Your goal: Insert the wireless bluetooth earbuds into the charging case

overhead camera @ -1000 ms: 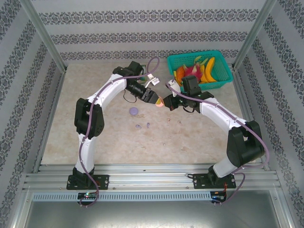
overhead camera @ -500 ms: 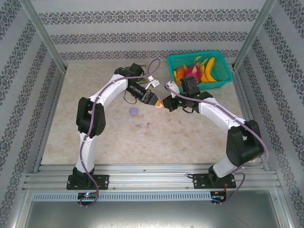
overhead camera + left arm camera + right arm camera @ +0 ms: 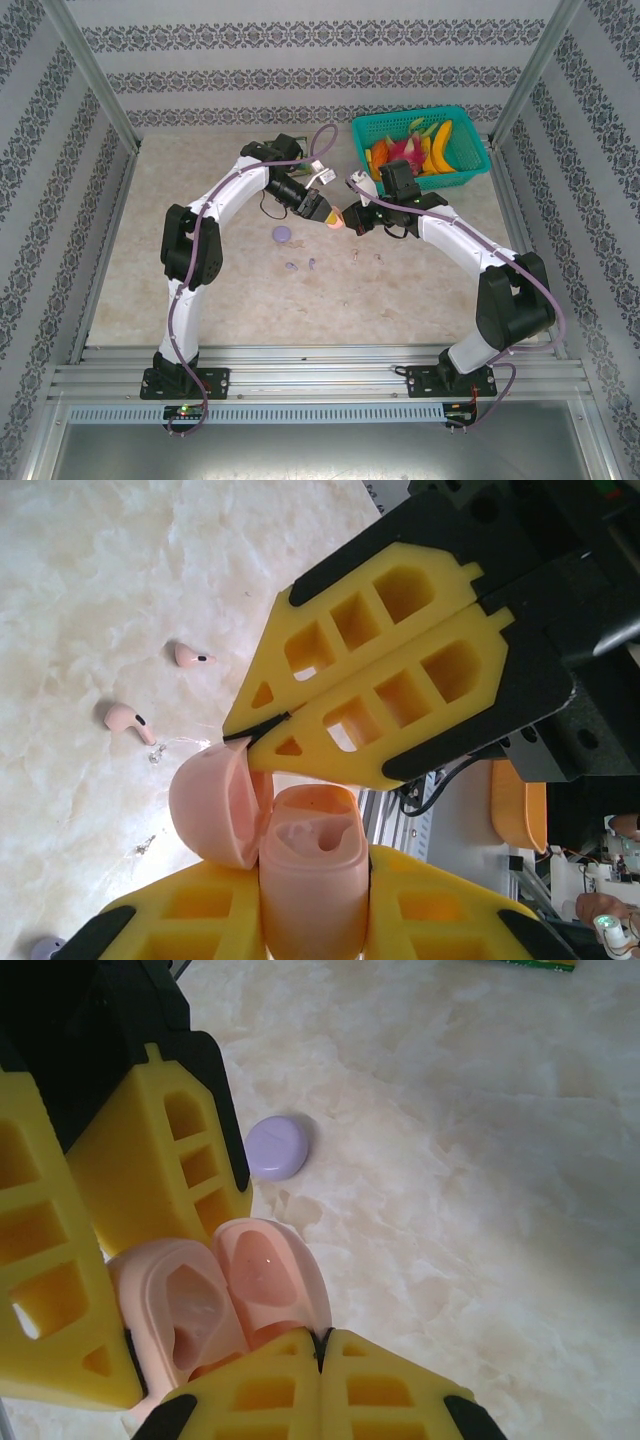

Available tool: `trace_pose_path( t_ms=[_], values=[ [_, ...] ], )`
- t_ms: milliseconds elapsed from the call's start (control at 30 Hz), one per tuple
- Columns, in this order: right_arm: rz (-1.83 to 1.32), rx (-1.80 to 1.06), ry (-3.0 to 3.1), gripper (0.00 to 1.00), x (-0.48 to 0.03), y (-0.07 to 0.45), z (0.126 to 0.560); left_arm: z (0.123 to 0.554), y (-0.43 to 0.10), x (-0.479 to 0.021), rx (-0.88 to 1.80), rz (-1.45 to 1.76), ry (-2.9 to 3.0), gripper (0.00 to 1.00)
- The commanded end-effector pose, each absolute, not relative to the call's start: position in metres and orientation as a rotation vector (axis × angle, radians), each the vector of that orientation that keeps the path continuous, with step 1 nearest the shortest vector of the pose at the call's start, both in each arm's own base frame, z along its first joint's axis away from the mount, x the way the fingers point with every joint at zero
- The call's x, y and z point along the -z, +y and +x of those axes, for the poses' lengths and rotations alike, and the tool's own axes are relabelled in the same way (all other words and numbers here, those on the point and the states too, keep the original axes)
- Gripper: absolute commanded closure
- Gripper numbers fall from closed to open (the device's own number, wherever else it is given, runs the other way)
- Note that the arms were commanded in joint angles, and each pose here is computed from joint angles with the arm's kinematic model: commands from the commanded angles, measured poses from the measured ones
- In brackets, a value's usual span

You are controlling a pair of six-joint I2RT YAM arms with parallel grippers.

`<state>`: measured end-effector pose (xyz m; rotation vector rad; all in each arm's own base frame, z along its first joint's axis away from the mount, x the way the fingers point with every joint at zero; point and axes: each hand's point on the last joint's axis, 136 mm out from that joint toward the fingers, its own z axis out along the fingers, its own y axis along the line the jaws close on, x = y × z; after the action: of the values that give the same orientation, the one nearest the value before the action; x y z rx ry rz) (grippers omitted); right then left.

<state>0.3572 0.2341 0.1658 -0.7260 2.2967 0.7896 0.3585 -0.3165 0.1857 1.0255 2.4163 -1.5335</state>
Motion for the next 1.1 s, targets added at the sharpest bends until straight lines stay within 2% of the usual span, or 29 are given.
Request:
trace_pose_path(
  t_ms=[0, 33, 233, 333, 433, 767, 1067],
  values=[
    [-0.702, -0.766, 2.267, 0.79, -0.182, 0.235, 0.364, 0.354, -0.321, -0.190, 1.582, 1.059, 2.375, 0.97],
    [-0.679, -0.774, 2.267, 0.73, -0.186, 0.232, 0.364, 0.354, -0.321, -0.190, 1.578, 1.059, 2.367, 1.00],
    [-0.527, -0.850, 2.265, 0.57, -0.206, 0.208, 0.345, 0.365, -0.314, -0.195, 1.537, 1.006, 2.321, 1.00],
    [-0.436, -0.842, 2.310, 0.48, -0.198, 0.195, 0.329, 0.369, -0.311, -0.198, 1.486, 0.985, 2.307, 1.00],
    [-0.306, -0.792, 2.402, 0.44, -0.180, 0.180, 0.317, 0.375, -0.309, -0.200, 1.399, 0.952, 2.278, 1.00],
    [0.072, -0.659, 2.615, 0.42, -0.128, 0.160, 0.299, 0.397, -0.294, -0.210, 1.145, 0.723, 2.119, 1.00],
    [0.238, -0.520, 2.746, 0.43, -0.089, 0.166, 0.292, 0.387, -0.285, -0.209, 0.874, 0.675, 1.796, 1.00]
  ],
)
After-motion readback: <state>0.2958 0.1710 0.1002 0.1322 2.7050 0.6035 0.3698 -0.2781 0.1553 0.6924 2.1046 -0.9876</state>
